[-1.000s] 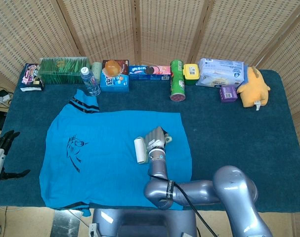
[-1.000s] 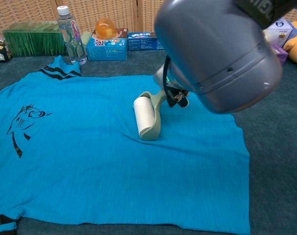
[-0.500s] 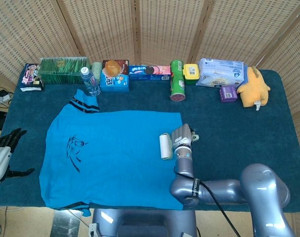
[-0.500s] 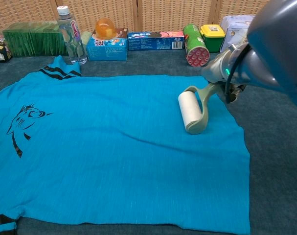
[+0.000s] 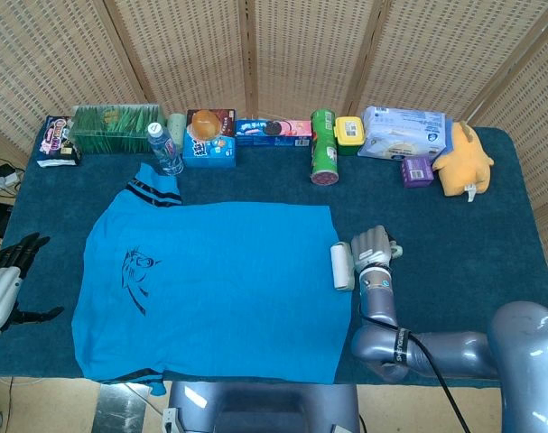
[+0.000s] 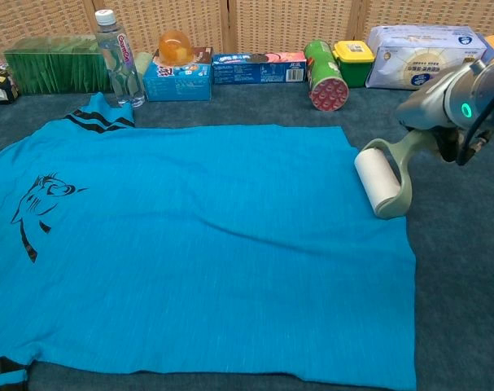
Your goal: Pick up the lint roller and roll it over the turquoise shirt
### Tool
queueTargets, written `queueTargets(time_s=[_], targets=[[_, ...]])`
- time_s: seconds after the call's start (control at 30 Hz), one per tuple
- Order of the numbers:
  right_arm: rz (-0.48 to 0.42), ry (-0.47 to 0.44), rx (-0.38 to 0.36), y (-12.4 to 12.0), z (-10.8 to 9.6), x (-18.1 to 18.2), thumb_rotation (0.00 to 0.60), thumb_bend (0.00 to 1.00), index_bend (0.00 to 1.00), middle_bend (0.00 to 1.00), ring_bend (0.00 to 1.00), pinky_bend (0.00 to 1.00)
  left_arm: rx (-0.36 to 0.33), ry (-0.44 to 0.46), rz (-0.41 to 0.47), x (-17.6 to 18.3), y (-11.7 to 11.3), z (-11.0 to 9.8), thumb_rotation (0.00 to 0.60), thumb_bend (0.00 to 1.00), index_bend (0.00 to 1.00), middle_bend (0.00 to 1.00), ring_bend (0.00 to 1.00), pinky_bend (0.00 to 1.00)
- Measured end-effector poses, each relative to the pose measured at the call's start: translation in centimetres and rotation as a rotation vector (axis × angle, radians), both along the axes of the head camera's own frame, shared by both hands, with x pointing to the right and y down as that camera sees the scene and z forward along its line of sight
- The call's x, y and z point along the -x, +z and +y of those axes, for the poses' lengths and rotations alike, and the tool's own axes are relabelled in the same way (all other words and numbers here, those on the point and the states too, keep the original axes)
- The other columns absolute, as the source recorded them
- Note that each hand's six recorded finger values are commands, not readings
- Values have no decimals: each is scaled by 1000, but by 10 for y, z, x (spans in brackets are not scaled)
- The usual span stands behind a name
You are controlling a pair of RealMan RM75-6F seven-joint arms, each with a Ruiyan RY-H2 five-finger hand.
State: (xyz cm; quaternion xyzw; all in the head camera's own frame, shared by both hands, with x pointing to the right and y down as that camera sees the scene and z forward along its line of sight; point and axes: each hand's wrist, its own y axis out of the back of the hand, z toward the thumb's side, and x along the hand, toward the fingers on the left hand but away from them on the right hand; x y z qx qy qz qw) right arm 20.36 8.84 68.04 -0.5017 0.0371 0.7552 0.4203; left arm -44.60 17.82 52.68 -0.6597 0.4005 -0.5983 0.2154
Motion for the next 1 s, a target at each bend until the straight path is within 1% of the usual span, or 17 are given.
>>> queueTargets(time_s=[0.13, 0.23, 0.37, 0.43, 0.57, 0.67, 0.73, 0.77, 0.83, 0.87, 0.9, 0.93, 0.97, 1.0], targets=[[-81, 14, -27, -14, -15, -2, 600, 1000, 895, 851, 824, 1000, -1, -1, 1, 0, 0, 0, 600, 83, 0, 0, 0, 18], [-158, 25, -63, -27, -34, -4, 600, 1000, 895, 851, 822, 1000, -1, -5, 3, 0, -1, 1, 600, 83, 0, 0, 0, 18], [-249, 38, -77, -29, -50, -5, 600, 1000, 893, 844, 798, 995, -2, -8, 5, -1, -2, 2, 600, 82, 0, 0, 0, 18], [-286, 45, -85, -26, -61, -11, 600, 1000, 870, 823, 767, 958, -4, -10, 4, 0, -2, 2, 600, 81, 0, 0, 0, 18], [-320, 57, -104, -20, -78, -29, 600, 1000, 812, 777, 713, 888, -4, -17, 4, 0, -3, 3, 600, 82, 0, 0, 0, 18], [-331, 79, -116, -14, -85, -46, 600, 990, 715, 710, 645, 801, -3, -21, 2, 1, -3, 3, 600, 82, 0, 0, 0, 18], [-334, 88, -117, -10, -86, -56, 600, 932, 605, 619, 564, 712, -2, -24, 0, 1, -3, 4, 600, 81, 0, 0, 0, 18], [-336, 98, -112, -6, -86, -62, 600, 870, 523, 539, 496, 644, 0, -26, -1, 1, -3, 4, 600, 81, 0, 0, 0, 18], [-344, 121, -80, 0, -80, -72, 600, 702, 328, 339, 324, 494, 2, -26, 0, 1, -2, 3, 600, 82, 0, 0, 0, 18], [-343, 129, -60, 3, -77, -76, 600, 635, 262, 273, 263, 445, 4, -25, 0, -1, -1, 3, 600, 82, 0, 0, 0, 18], [-339, 136, -38, 5, -73, -80, 600, 521, 159, 171, 167, 363, 5, -23, 1, -2, -1, 3, 600, 83, 0, 0, 0, 18], [-332, 145, -18, 7, -70, -85, 600, 444, 107, 115, 113, 313, 6, -21, 2, -3, -1, 2, 600, 83, 0, 0, 0, 18], [-322, 158, 4, 8, -66, -91, 600, 380, 74, 79, 78, 279, 6, -19, 4, -4, 0, 2, 600, 82, 0, 0, 0, 18], [-314, 167, 16, 9, -65, -95, 600, 293, 39, 38, 40, 242, 7, -17, 5, -5, 0, 1, 600, 82, 0, 0, 0, 18]])
